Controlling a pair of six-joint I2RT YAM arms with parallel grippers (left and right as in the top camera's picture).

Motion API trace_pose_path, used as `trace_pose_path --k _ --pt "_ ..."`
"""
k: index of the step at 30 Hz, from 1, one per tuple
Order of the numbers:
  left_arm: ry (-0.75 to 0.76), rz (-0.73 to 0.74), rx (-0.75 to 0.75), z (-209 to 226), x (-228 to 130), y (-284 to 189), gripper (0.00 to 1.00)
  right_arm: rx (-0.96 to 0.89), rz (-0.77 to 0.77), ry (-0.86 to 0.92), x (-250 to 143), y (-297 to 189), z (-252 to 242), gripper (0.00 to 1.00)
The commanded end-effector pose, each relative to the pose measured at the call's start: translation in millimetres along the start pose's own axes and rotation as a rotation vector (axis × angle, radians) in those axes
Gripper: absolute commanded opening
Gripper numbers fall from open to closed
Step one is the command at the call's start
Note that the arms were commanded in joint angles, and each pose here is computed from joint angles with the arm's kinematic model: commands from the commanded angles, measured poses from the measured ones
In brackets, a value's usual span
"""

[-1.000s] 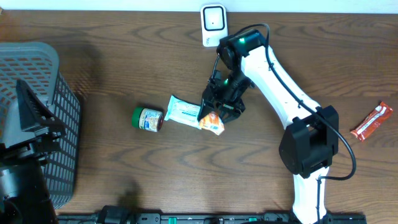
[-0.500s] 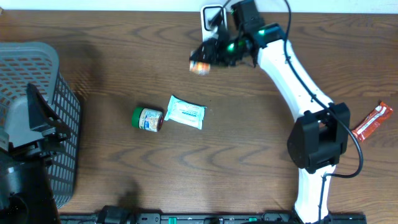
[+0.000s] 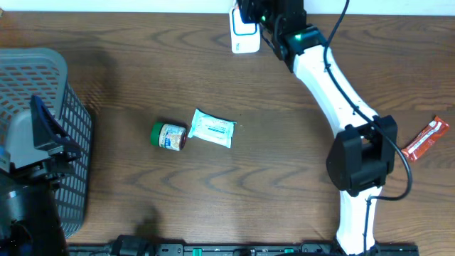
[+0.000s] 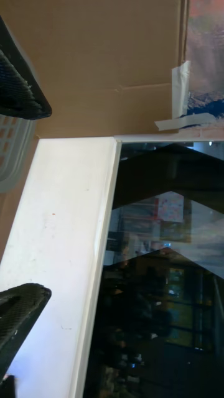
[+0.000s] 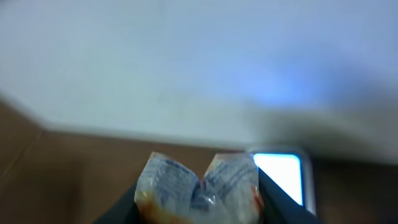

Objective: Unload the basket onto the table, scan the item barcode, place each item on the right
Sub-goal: 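Hold the Kleenex pack up at the scanner face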

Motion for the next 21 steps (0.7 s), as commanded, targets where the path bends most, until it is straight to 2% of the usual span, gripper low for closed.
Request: trace_pose_path --k 1,5,14,18,21 --pt "-0.011 -0.005 0.004 1.4 1.0 -1.4 0.84 -0.145 -0.088 -0.02 -15.2 29.3 -30.9 0.32" --pt "-0.011 -0.006 0.004 1.4 1.0 -1.4 0.84 -0.169 -0.136 -0.017 -37.6 56.7 -53.9 0.31" --pt "-0.011 -0.006 0.004 1.4 1.2 -1.4 0.85 -0.206 -0.064 0.012 -94.4 86.4 -86.6 0.27" --pt "-0.011 -0.006 0.005 1.4 1.2 -1.4 0.84 -0.197 -0.084 0.014 -79.5 80.3 -82.8 0.26" --pt "-0.012 -0.008 0.005 1.5 1.6 -1.4 0.84 -0.201 -0.1 0.018 -46.8 60.5 -74.1 0.24"
Point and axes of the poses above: each gripper's point midway between its finger pads, its own y axis out along the fingers, its own z axis along the line the jaws close on, x = y × z, the point moved 4 cm from there along -y, back along the fingers, and after that the axes turned 7 degrees about y, right-handed, at the moved point
